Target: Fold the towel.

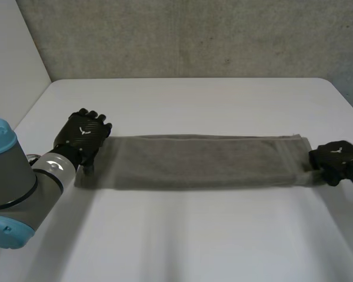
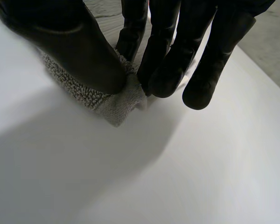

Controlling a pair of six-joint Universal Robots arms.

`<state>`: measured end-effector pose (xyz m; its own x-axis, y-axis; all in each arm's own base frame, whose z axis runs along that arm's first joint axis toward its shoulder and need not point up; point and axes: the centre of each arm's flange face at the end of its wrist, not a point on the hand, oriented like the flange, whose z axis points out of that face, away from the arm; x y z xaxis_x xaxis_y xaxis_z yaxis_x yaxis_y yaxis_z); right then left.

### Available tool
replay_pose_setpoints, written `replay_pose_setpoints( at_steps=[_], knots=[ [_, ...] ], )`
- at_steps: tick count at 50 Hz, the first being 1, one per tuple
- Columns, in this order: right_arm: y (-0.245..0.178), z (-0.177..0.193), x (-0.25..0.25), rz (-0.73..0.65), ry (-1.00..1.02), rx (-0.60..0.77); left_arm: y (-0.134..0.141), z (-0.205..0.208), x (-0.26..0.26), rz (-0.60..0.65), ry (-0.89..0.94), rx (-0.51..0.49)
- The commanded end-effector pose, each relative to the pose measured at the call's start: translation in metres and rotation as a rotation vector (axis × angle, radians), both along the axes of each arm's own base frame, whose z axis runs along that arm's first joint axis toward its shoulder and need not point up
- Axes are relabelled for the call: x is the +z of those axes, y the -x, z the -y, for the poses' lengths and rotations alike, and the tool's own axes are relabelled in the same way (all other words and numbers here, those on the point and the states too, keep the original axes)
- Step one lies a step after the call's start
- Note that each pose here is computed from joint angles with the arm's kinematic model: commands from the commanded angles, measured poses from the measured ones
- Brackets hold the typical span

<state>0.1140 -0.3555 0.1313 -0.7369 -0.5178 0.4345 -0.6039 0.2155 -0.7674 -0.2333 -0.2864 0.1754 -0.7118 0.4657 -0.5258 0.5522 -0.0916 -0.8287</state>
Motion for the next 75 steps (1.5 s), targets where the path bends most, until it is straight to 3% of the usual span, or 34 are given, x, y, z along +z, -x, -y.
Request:
replay_pose_setpoints(
  at_steps=[1,8,9,10,12,13,15,16,18,21,23,31,40,51,61,75],
  knots=[
    [0.051,0.031,0.041,-0.041,0.128,-0.131,0.000,0.000,0.001,-0.020,-0.006,0.005],
    [0.036,0.042,0.089,-0.042,0.184,-0.084,0.000,0.000,0.006,-0.024,0.008,0.005],
    [0.009,0.039,0.100,-0.022,0.202,-0.020,0.000,0.001,0.008,-0.028,0.013,0.007],
    [0.009,0.039,0.100,-0.022,0.202,-0.019,0.000,0.001,0.008,-0.028,0.013,0.007],
    [-0.054,0.026,0.118,0.034,0.240,0.125,0.000,0.001,0.011,-0.032,0.021,0.008],
    [-0.055,0.025,0.118,0.034,0.240,0.126,0.000,0.001,0.011,-0.032,0.021,0.008],
    [-0.114,0.000,0.122,0.079,0.247,0.275,0.000,0.001,0.015,-0.044,0.029,0.010],
    [-0.115,0.000,0.122,0.079,0.247,0.276,0.000,0.001,0.015,-0.044,0.029,0.010],
    [-0.177,-0.040,0.112,0.105,0.224,0.452,0.001,0.000,0.019,-0.066,0.031,0.013],
    [-0.205,-0.063,0.105,0.113,0.210,0.538,0.002,-0.001,0.021,-0.079,0.032,0.012],
    [-0.252,-0.102,0.090,0.128,0.213,0.664,0.003,-0.002,0.026,-0.103,0.036,0.012],
    [-0.312,-0.161,0.029,0.096,0.204,0.793,0.004,-0.002,0.028,-0.115,0.037,0.012],
    [-0.309,-0.151,0.038,0.111,0.226,0.745,0.007,-0.004,0.028,-0.114,0.035,0.001],
    [-0.229,-0.096,0.079,0.149,0.197,0.503,0.024,-0.017,0.028,-0.119,0.035,-0.060],
    [-0.164,-0.093,0.043,0.126,0.021,0.378,0.053,-0.042,0.011,-0.104,-0.016,-0.166],
    [-0.146,-0.083,0.006,0.140,-0.015,0.341,0.057,-0.043,0.007,-0.108,-0.009,-0.173]
  ],
)
